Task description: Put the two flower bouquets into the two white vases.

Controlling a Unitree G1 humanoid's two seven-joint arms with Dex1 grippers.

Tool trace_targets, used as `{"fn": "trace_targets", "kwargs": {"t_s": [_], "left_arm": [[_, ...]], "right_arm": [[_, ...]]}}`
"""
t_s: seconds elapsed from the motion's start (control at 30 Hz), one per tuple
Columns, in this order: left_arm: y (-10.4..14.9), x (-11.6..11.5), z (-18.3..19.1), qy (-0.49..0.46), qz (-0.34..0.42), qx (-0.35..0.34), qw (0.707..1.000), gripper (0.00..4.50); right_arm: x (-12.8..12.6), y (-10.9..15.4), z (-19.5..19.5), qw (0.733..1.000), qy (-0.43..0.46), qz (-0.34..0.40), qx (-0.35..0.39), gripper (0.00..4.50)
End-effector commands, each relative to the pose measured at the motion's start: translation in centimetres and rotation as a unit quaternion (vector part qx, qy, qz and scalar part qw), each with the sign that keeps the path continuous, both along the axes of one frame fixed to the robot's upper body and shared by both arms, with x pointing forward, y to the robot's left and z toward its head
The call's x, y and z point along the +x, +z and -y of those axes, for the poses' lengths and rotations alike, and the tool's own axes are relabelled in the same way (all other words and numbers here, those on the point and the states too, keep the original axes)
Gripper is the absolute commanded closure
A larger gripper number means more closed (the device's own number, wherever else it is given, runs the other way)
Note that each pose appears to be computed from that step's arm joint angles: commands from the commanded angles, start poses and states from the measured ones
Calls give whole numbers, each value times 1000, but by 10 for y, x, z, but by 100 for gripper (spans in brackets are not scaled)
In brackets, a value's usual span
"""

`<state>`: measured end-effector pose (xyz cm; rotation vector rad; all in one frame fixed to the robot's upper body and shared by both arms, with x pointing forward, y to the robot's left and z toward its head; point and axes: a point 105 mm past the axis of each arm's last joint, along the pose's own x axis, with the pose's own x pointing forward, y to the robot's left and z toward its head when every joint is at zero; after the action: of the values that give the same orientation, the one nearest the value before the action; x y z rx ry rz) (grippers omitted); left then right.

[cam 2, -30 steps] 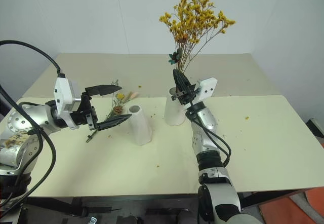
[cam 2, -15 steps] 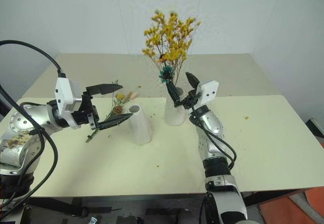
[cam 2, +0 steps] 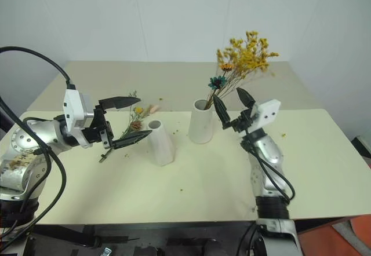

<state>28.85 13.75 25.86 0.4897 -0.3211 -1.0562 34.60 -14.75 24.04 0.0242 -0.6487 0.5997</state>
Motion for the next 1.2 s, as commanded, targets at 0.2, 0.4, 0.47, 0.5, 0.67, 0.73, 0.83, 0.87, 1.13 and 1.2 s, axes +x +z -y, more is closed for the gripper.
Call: {"fn": "trace_targets", "kwargs": {"t_s": [0.2, 0.4, 0.47, 0.5, 0.67, 0.73, 0.83, 0.87, 1.13, 1.2], "left_arm": [[7, -3, 1, -9, 24, 3, 1000, 0], [10, -5, -9, 7, 20, -18, 1000, 0], [11, -6, -23, 40, 20, -25, 999, 0], [11, -4, -36, 81, 24, -25, 996, 0], [-6, 9, -91, 297, -4, 25, 954, 0], [-14, 13, -103, 364, -36, 52, 929, 0], [-23, 19, -114, 420, -83, 83, 900, 0], [-26, 25, -120, 443, -103, 83, 887, 0], [-49, 73, -119, 480, -254, 42, 839, 0], [-57, 83, -116, 470, -283, 37, 835, 0]], "right_arm": [[-37, 13, -21, 990, 107, 48, -76, 2], [-51, 7, -26, 980, 161, 27, -114, 2], [-54, 6, -27, 976, 165, 13, -144, 2], [-55, 4, -28, 971, 171, -11, -168, 2], [-69, 3, -26, 940, 181, -41, -286, 2], [-75, 0, -26, 925, 181, -45, -331, 2], [-84, 1, -27, 912, 201, -47, -354, 2], [-85, 0, -28, 906, 204, -56, -367, 2], [-77, -1, -35, 865, 219, -145, -427, 2], [-77, 2, -35, 862, 221, -157, -429, 2]]}}
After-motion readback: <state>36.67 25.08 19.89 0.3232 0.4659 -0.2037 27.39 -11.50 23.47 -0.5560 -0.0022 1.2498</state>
